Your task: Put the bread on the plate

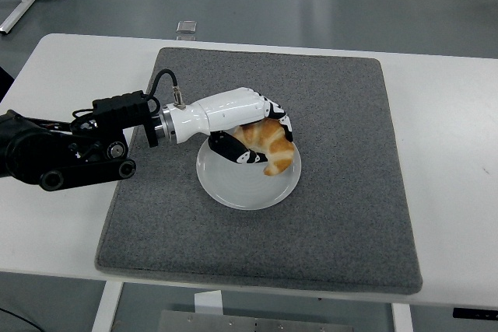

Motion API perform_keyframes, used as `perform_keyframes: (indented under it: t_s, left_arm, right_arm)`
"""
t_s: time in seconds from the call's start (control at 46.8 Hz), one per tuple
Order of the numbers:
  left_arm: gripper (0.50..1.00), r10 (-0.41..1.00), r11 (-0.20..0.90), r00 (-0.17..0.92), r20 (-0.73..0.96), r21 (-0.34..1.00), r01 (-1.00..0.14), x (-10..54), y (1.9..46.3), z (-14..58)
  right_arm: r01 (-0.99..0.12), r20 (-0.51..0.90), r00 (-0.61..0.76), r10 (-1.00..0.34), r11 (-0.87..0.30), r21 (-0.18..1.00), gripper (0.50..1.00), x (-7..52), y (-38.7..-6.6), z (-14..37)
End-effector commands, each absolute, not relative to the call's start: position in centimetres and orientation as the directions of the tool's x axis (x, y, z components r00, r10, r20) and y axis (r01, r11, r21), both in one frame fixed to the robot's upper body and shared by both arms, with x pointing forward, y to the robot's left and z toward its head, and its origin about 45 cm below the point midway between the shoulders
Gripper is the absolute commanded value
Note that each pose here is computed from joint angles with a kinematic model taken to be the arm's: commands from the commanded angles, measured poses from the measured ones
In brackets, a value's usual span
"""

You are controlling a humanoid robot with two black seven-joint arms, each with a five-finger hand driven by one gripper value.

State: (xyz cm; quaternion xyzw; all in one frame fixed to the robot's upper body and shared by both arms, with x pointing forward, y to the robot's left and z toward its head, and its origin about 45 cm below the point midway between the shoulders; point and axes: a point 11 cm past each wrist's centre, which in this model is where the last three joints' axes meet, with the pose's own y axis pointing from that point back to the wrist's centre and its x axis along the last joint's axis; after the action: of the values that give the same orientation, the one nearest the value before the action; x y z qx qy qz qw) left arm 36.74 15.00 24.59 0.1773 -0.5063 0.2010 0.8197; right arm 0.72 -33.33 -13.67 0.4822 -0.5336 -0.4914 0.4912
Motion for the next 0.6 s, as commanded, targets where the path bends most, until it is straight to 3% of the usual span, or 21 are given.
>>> perform_keyframes:
  t_s: [0.0, 0.577]
  left_arm:
    - [0.500, 0.153, 0.851, 0.417, 0.896, 0.095, -0.517, 36.8, 15.1, 23.2]
    - [0.500, 0.198, 0.806, 0.423, 0.884, 0.099, -0.584, 37.0, 16.1, 19.6]
  right_arm:
    - [-0.031, 0.050, -0.052, -0.997, 0.052, 0.998, 0.952, 0.7, -33.3, -13.7]
    - [-0.029, 0.051, -0.051, -0.997, 0.052, 0.998, 0.952, 0.6, -33.3, -13.7]
